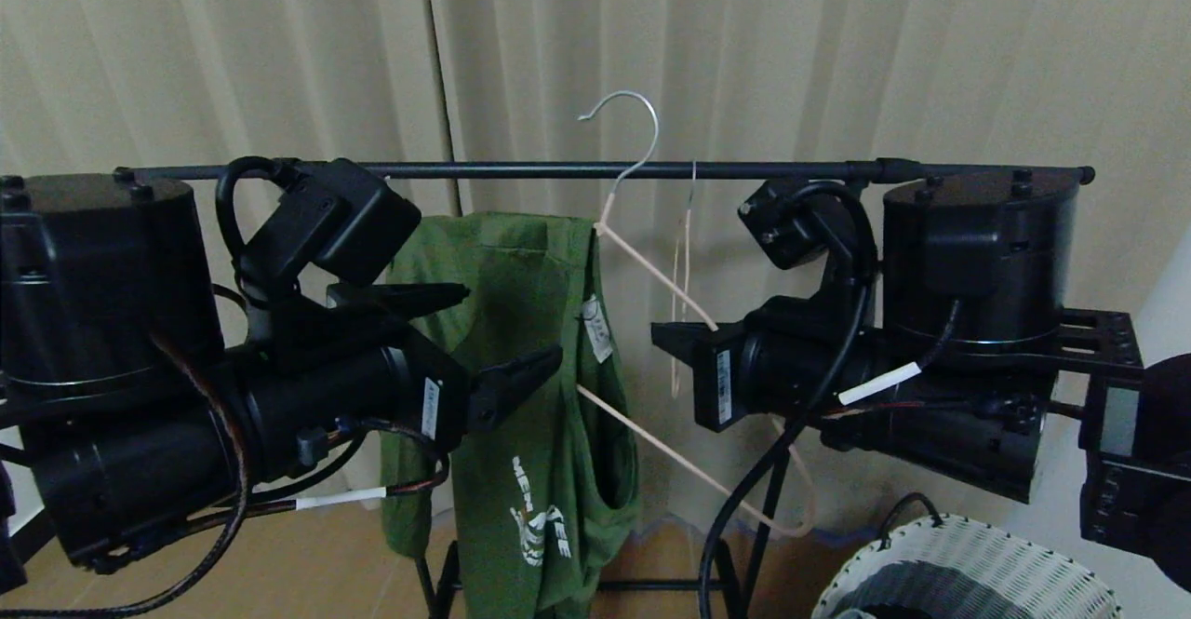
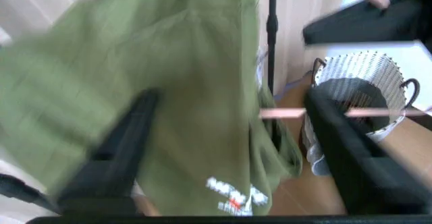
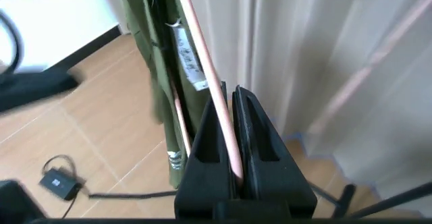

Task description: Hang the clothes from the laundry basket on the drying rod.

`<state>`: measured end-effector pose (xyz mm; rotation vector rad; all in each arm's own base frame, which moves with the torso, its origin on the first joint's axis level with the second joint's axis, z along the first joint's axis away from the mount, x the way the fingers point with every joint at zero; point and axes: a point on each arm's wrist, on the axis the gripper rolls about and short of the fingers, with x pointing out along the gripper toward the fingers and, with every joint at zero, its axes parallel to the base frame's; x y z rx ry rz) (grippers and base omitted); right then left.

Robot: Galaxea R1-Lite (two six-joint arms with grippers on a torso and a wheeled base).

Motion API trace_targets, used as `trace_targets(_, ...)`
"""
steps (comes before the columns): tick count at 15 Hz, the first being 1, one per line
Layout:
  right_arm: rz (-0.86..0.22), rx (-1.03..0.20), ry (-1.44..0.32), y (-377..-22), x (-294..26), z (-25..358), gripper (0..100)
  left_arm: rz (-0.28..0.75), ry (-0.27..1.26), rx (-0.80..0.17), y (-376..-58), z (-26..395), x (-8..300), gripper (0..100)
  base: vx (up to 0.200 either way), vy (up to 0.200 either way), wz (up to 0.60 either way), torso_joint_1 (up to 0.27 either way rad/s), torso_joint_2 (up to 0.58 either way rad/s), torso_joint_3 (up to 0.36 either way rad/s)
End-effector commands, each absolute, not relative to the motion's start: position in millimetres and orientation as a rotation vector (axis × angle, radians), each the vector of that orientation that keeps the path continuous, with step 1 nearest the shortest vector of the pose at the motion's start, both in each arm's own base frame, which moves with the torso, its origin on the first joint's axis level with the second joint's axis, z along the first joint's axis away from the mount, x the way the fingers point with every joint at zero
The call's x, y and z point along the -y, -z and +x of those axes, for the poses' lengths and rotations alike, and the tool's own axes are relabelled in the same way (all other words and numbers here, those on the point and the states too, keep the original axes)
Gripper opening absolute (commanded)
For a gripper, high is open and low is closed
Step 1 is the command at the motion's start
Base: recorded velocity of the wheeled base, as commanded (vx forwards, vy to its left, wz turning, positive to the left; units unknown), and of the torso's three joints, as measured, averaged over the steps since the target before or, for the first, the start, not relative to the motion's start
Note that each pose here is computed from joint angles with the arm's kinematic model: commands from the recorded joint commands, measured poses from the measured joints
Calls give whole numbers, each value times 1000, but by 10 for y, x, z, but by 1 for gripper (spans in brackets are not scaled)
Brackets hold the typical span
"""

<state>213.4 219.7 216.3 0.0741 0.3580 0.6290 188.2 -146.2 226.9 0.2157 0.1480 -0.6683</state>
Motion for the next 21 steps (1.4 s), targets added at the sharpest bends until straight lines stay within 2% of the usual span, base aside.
trace_targets(1,66,-327,-599,-2241,-1984,2095,0,204,664,-115,-2343,1801,1391,100,0,0,0,0,0,0)
trace_targets(3,41,-318,-585,-2239,-1864,2068,0,203,660,-88,-2399,1746,1340,100,0,0,0,0,0,0)
trace_targets(4,-4,-304,-571,-2228,-1655,2010,0,280,615,-33,-2467,1746,1213,100,0,0,0,0,0,0)
trace_targets(7,-51,-257,-681,-2306,-1451,1904,0,449,565,89,-2599,1831,1108,100,0,0,0,0,0,0)
trace_targets(9,-85,-230,-717,-2339,-1426,1920,0,501,581,138,-2676,1908,1153,100,0,0,0,0,0,0)
trace_targets(12,-101,-227,-791,-2324,-1438,1910,0,635,666,193,-2655,2004,1234,100,0,0,0,0,0,0)
trace_targets(15,-131,-230,-858,-2286,-1471,1926,0,688,739,195,-2563,2134,1329,100,0,0,0,0,0,0)
trace_targets(21,-171,-197,-988,-2293,-1492,1898,0,716,732,166,-2486,2290,1360,100,0,0,0,0,0,0)
